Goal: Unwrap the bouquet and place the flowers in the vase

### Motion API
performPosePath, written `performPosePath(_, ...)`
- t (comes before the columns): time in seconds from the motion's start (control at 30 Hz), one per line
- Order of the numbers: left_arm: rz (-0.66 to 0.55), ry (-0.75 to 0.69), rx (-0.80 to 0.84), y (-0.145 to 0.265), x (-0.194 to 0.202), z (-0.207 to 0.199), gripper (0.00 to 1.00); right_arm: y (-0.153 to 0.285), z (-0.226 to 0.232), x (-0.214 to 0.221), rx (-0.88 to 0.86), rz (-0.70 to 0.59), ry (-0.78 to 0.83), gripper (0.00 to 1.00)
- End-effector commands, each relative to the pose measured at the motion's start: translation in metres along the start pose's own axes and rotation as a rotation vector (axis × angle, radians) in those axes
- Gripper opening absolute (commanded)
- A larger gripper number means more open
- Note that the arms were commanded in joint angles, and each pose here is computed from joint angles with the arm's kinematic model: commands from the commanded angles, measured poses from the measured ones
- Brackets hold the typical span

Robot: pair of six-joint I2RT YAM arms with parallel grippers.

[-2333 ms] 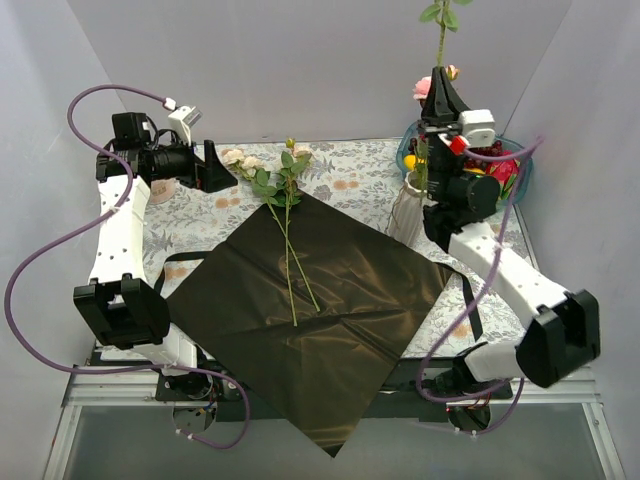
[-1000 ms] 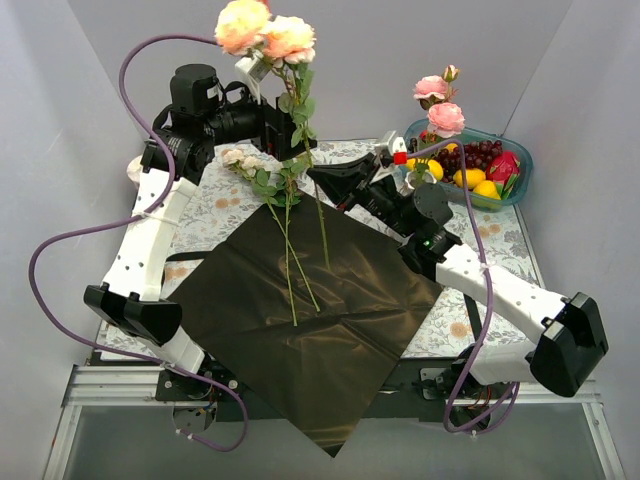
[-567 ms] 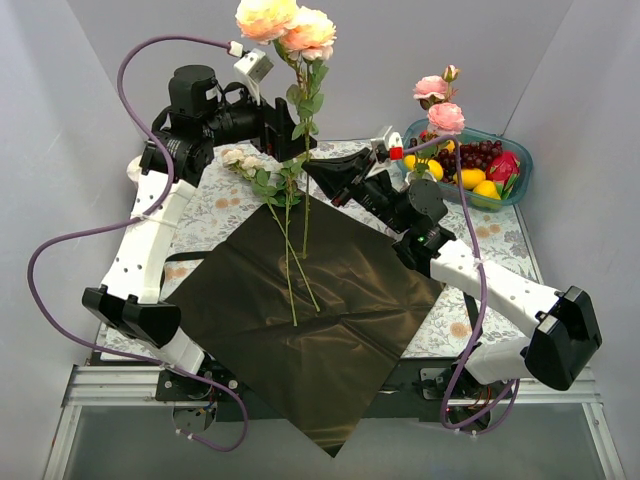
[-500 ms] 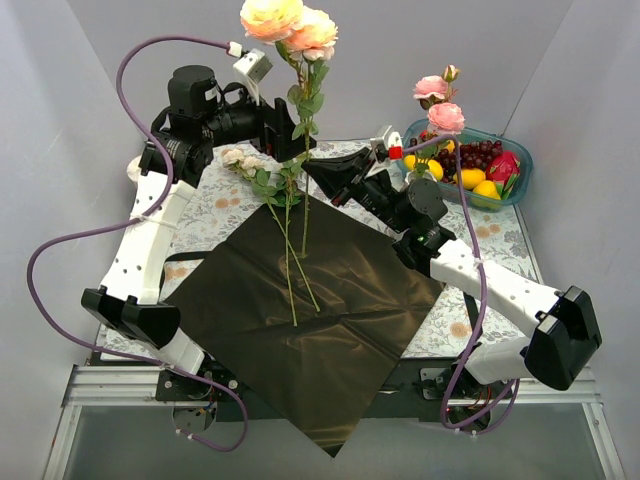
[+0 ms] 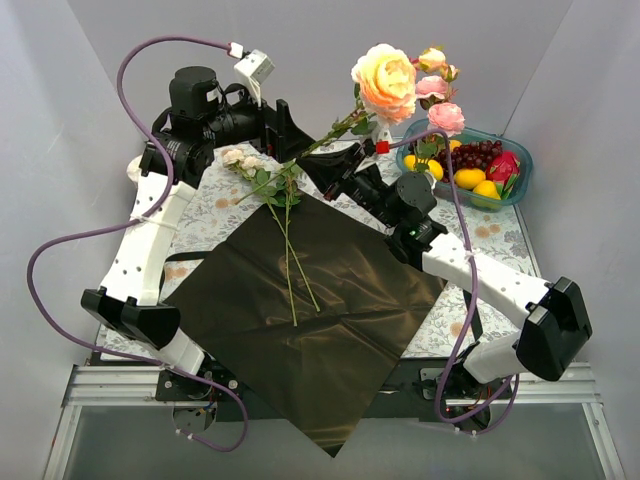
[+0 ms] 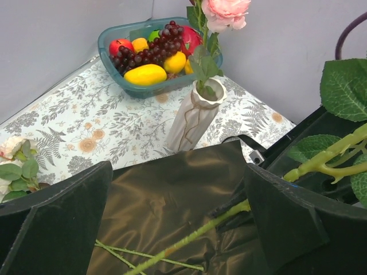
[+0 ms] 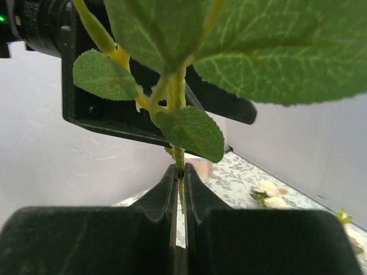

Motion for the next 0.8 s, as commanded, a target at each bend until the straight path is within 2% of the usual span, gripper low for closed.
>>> performPosePath(0.0, -0.06, -0.063, -0.047, 0.025, -0.012, -0.022, 0.98, 0.004, -0.015, -0.075, 0.114, -0.176, 0.156, 0.01)
performPosePath(0.17, -0.233, -0.092, -0.258, 0.036, -0.034, -0.006, 0.98, 0.016, -0.023, -0.095, 0.167, -0.096, 0.276, 0.01)
performPosePath(0.37, -0.328, -0.083, -0.388, 0.048, -0.042, 0.009, 0.98, 0.034, -0.037, -0.126, 0.28, -0.03, 0.442, 0.01)
performPosePath(0.5, -0.316, -0.055, -0.399, 0.052, -0.041, 0.02, 0.98, 0.043, -0.045, -0.143, 0.346, 0.01, 0.513, 0.01)
performPosePath(0.77, -0.253, 0.011, -0.378, 0.057, -0.032, 0.039, 0.98, 0.053, -0.063, -0.175, 0.501, 0.235, 0.519, 0.01)
Point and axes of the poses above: each gripper's point midway between its finger pads, its own y axis back along the fingers, its own z axis along the line the jaws close on, x = y × z, the point moved 7 cm from there along y, back along the fingers, and after that the axes turned 13 degrees about y, right-handed, at the moved point
